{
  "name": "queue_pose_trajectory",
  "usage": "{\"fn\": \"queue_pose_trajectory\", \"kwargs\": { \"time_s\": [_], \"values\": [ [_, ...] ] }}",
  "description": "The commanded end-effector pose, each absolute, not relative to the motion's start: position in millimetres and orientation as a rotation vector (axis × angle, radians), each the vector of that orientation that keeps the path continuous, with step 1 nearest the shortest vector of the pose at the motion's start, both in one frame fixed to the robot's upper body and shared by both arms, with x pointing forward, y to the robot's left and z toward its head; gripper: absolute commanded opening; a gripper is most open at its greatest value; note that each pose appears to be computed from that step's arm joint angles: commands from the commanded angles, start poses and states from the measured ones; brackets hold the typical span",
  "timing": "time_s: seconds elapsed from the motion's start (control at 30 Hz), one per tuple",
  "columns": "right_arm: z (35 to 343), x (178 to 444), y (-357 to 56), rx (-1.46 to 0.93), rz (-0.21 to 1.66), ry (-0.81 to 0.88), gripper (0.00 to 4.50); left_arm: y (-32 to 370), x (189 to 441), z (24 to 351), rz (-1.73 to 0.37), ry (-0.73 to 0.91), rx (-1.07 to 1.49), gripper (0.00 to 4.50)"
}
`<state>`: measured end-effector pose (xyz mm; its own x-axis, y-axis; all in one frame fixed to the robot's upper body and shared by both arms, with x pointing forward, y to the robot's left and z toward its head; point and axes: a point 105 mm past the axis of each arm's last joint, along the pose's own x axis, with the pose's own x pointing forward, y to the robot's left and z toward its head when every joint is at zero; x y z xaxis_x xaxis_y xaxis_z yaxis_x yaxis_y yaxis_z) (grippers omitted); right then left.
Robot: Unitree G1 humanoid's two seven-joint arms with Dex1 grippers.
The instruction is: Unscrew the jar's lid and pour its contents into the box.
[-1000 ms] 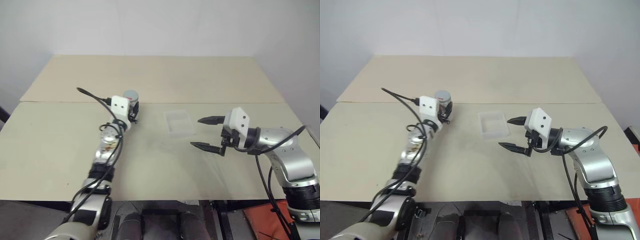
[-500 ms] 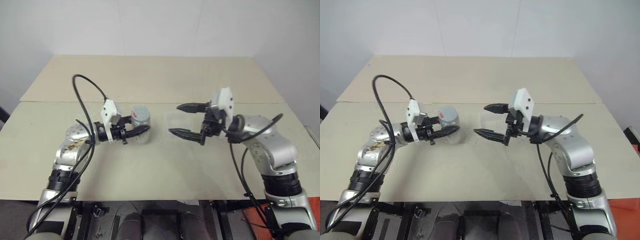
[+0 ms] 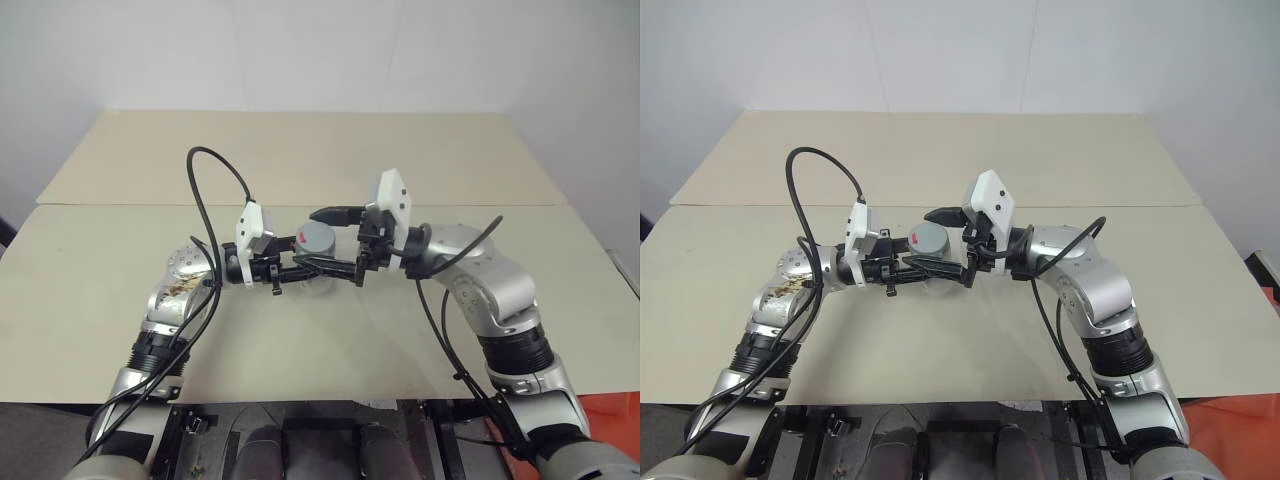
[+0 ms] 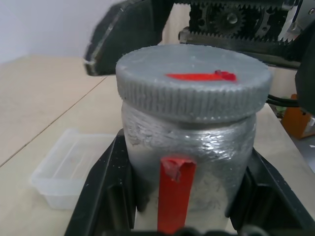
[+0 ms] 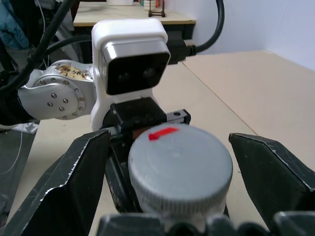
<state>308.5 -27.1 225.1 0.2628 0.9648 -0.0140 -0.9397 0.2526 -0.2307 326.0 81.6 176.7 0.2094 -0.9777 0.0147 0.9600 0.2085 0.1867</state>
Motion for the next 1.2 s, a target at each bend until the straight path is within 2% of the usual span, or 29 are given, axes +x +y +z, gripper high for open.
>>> {"fn": "queue_pose_trajectory", "kwargs": {
  "time_s": [0.03,0.17,0.27,0.37,0.4,0.5,0.6,0.73,0.9,1.2],
  "values": [
    [235.8,307.3,-25.9,-0.212,1.307,-0.176,4.50,79.5,322.2,188.6,-1.367,-0.199,0.179,1.95],
    [235.4,307.5,-26.2,-0.194,1.318,-0.170,4.50,80.1,321.6,188.0,-1.365,-0.197,0.182,1.95],
    [234.7,309.0,-26.3,-0.186,1.316,-0.167,3.90,80.7,320.3,187.3,-1.365,-0.196,0.182,1.95],
    [235.2,309.2,-26.3,-0.175,1.321,-0.170,2.90,81.6,319.1,186.0,-1.365,-0.192,0.182,1.95],
    [235.4,309.1,-26.4,-0.173,1.325,-0.172,2.76,81.9,318.4,185.5,-1.366,-0.190,0.182,1.95],
    [236.3,308.9,-27.0,-0.171,1.339,-0.181,2.76,82.8,315.3,184.8,-1.378,-0.186,0.177,1.95],
    [238.2,303.9,-28.9,-0.206,1.430,-0.217,2.76,82.9,308.6,185.3,-1.433,-0.185,0.182,1.95],
    [231.3,287.7,-30.2,-0.260,1.727,-0.195,2.76,79.8,297.8,187.8,-1.537,-0.190,0.207,1.95],
    [216.5,279.0,-27.3,-0.294,1.999,-0.168,2.76,78.1,289.2,189.2,-1.616,-0.193,0.231,1.95],
    [209.1,302.3,-11.5,-0.335,1.991,-0.175,2.76,76.6,287.3,186.8,-1.616,-0.196,0.241,1.95]
  ]
}}
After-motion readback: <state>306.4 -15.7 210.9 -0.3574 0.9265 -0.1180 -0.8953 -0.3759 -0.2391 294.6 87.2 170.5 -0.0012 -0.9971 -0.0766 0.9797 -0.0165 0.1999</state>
